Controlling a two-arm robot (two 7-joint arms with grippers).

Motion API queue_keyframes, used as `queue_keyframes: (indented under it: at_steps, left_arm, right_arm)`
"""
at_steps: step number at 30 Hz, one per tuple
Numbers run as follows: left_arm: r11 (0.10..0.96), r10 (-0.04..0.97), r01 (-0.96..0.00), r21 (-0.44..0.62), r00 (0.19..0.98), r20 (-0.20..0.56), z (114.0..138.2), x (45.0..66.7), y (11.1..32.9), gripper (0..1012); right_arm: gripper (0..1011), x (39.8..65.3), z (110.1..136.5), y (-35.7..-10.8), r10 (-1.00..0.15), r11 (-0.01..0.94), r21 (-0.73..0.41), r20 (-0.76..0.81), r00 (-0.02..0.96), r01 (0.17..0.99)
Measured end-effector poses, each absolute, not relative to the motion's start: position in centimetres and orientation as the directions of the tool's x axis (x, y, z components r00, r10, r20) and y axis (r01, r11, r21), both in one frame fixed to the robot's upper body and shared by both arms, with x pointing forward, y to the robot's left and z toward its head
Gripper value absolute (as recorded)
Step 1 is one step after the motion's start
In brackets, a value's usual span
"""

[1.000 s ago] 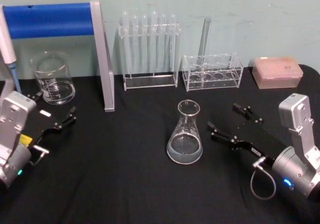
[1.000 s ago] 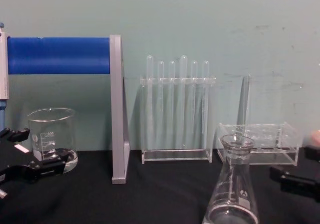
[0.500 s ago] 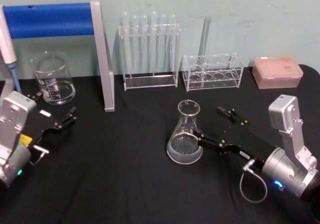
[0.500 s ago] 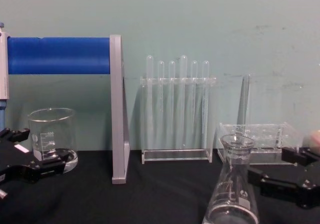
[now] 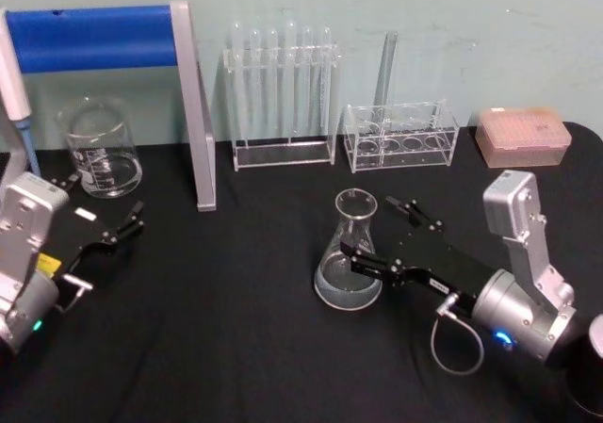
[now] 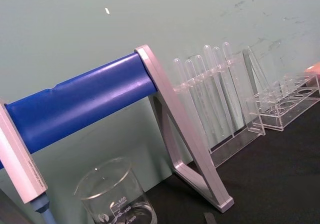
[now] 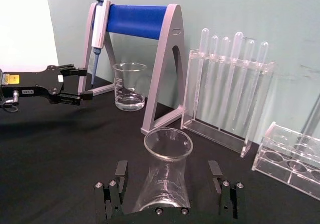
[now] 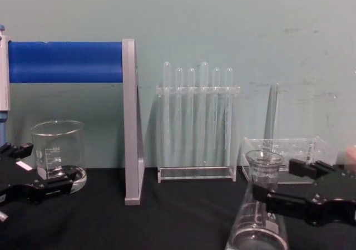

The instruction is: Grasp the erlenmeyer flask with one hand, shake it three times, then place it back.

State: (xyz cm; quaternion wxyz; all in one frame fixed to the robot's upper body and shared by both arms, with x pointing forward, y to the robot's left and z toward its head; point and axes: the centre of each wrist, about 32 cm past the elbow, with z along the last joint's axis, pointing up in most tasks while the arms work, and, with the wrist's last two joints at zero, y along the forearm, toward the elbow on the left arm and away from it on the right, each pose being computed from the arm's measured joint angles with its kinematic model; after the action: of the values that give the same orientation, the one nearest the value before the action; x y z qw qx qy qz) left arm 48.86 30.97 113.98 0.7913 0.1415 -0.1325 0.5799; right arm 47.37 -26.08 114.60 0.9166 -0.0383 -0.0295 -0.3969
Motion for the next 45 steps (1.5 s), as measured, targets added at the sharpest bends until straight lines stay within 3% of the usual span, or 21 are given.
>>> queue_keyframes:
  at_steps: [19,36,45]
  left_arm:
    - [0.287,0.880,-0.955,0.070,0.292,0.374,114.0,48.9,31.0,1001]
    - [0.287,0.880,-0.955,0.070,0.292,0.374,114.0,48.9,31.0,1001]
    - [0.287,0.880,-0.955,0.070,0.292,0.374,114.0,48.9,31.0,1001]
  right_arm:
    - [1000,49.6,114.1,-24.7,-0.712,0.699,-0.043,0.050,0.700,0.714]
    - [1000,49.9,114.0,-24.5,-0.716,0.696,-0.038,0.045,0.697,0.717]
    - [836,49.9,114.0,-24.5,-0.715,0.696,-0.038,0.046,0.697,0.717]
